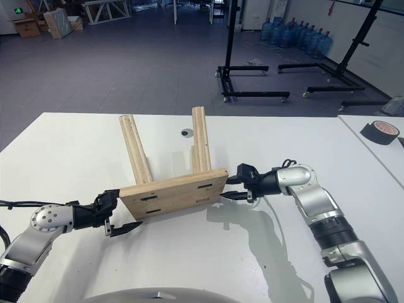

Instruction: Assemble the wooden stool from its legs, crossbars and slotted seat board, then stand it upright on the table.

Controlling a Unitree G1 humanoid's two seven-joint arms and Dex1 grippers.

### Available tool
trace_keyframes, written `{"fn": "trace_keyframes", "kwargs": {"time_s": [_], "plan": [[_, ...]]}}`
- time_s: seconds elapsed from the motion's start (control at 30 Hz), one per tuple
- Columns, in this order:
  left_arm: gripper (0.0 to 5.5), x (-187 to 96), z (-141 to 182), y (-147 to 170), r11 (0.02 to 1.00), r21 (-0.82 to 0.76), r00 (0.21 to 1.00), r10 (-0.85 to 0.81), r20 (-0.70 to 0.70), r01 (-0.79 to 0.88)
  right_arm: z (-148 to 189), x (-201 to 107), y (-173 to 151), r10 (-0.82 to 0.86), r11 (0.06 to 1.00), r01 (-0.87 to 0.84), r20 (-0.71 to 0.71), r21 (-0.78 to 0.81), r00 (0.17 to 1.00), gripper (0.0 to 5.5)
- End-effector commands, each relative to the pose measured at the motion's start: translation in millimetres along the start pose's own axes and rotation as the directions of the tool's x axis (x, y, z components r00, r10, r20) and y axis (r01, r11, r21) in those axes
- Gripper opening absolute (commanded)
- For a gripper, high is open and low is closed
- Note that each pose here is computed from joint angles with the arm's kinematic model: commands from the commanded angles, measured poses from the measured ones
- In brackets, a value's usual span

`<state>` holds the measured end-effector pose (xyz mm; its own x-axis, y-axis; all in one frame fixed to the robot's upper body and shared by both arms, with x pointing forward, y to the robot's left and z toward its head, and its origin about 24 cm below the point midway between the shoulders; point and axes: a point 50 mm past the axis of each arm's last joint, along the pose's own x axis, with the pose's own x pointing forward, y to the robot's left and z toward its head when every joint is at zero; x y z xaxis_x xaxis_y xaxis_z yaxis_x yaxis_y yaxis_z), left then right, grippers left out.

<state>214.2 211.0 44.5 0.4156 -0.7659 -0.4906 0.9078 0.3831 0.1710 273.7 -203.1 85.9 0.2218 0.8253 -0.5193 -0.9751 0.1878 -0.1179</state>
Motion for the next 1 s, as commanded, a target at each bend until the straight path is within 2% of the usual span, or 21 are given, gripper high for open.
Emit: {"fn": "trace_keyframes", "kwargs": {"time_s": [0.03, 0.43, 0.63, 0.73, 0.87, 1.0], "plan": [[5.04, 5, 3, 1, 0.999, 0.027, 0.999, -0.026, 0.036, 0.025, 4, 10, -2, 0.044, 0.999, -0.044, 0.020, -0.012, 0.999, 1.92], [3.20, 3, 10, 2, 0.995, 0.031, 0.984, -0.095, 0.152, 0.092, 5, 16, 13, 0.188, 0.982, -0.188, 0.045, -0.021, 0.981, 1.92], [2.27, -5, 7, 3, 0.989, 0.054, 0.981, -0.146, 0.131, 0.140, 5, 13, 13, 0.208, 0.978, -0.207, 0.048, -0.012, 0.977, 1.92], [1.90, -5, 6, 7, 0.989, 0.056, 0.981, -0.145, 0.125, 0.139, 4, 12, 14, 0.220, 0.976, -0.220, 0.053, -0.008, 0.974, 1.48], [1.61, -8, 10, 15, 0.993, 0.018, 0.976, -0.121, 0.179, 0.120, 6, 9, 16, 0.254, 0.967, -0.255, 0.061, 0.007, 0.965, 1.39], [1.57, -11, 18, 14, 0.982, 0.012, 0.963, -0.186, 0.196, 0.188, 14, 7, 19, 0.270, 0.961, -0.275, 0.111, 0.025, 0.956, 1.39]]}}
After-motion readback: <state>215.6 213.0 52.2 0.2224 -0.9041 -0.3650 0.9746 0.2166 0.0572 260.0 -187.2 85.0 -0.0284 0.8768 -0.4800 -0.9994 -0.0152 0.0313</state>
